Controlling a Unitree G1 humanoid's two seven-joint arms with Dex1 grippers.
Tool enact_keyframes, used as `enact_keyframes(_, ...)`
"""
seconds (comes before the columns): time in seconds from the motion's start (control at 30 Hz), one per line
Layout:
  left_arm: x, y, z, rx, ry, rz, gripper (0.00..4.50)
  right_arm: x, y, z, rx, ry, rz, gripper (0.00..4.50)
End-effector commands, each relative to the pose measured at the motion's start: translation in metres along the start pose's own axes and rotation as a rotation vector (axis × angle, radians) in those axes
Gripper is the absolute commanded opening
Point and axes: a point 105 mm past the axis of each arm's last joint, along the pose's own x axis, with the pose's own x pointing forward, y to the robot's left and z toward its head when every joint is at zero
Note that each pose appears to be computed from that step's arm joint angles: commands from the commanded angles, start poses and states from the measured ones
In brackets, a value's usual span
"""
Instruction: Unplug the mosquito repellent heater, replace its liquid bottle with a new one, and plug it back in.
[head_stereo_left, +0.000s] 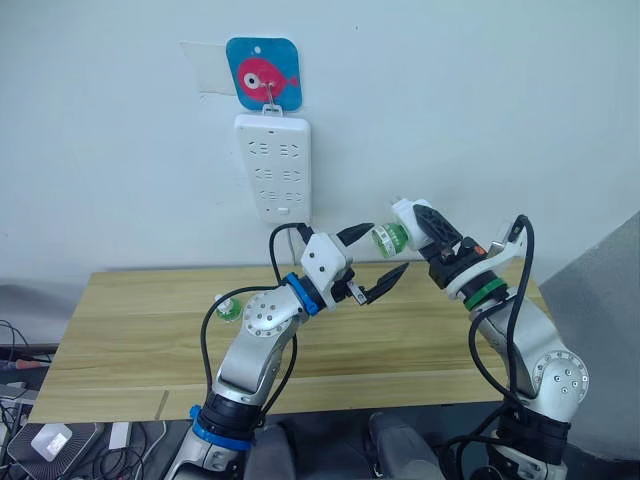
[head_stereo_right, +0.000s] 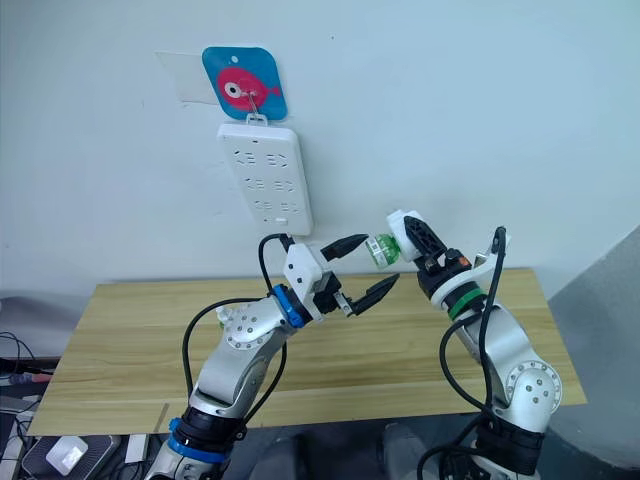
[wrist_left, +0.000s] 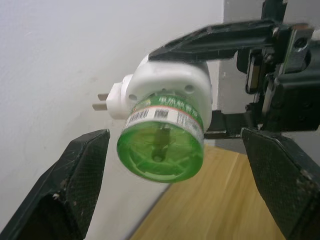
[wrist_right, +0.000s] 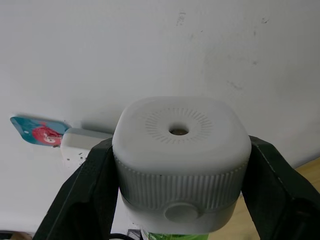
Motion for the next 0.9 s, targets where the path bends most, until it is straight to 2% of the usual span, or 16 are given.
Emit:
enact_keyframes(0.03, 0.0094, 0.0023, 0.0152, 0.048, -0.063, 0.001, 4.46, -0.0028, 0.0203, -0.0027, -0.006, 0.011, 0.081, 3.00)
enact_keyframes(0.23, 0.0161, 0.0036, 0.0200, 0.060, -0.088, -0.006, 4.46, -0.0033, 0.0194, -0.0040, -0.011, 0.018, 0.070, 3.00)
enact_keyframes(0.33, 0.0174, 0.0028, 0.0209, 0.064, -0.095, -0.014, 3.96, -0.0039, 0.0184, -0.0045, -0.018, 0.016, 0.060, 3.00)
enact_keyframes(0.5, 0.0182, 0.0025, 0.0205, 0.061, -0.094, -0.021, 2.49, -0.0045, 0.0177, -0.0036, -0.020, 0.009, 0.052, 3.00)
enact_keyframes(0.53, 0.0179, 0.0026, 0.0199, 0.059, -0.092, -0.020, 2.31, -0.0046, 0.0180, -0.0040, -0.022, 0.011, 0.052, 3.00)
enact_keyframes(0.9, 0.0136, 0.0046, 0.0180, 0.060, -0.076, 0.001, 2.31, -0.0039, 0.0202, -0.0081, -0.019, 0.027, 0.060, 3.00)
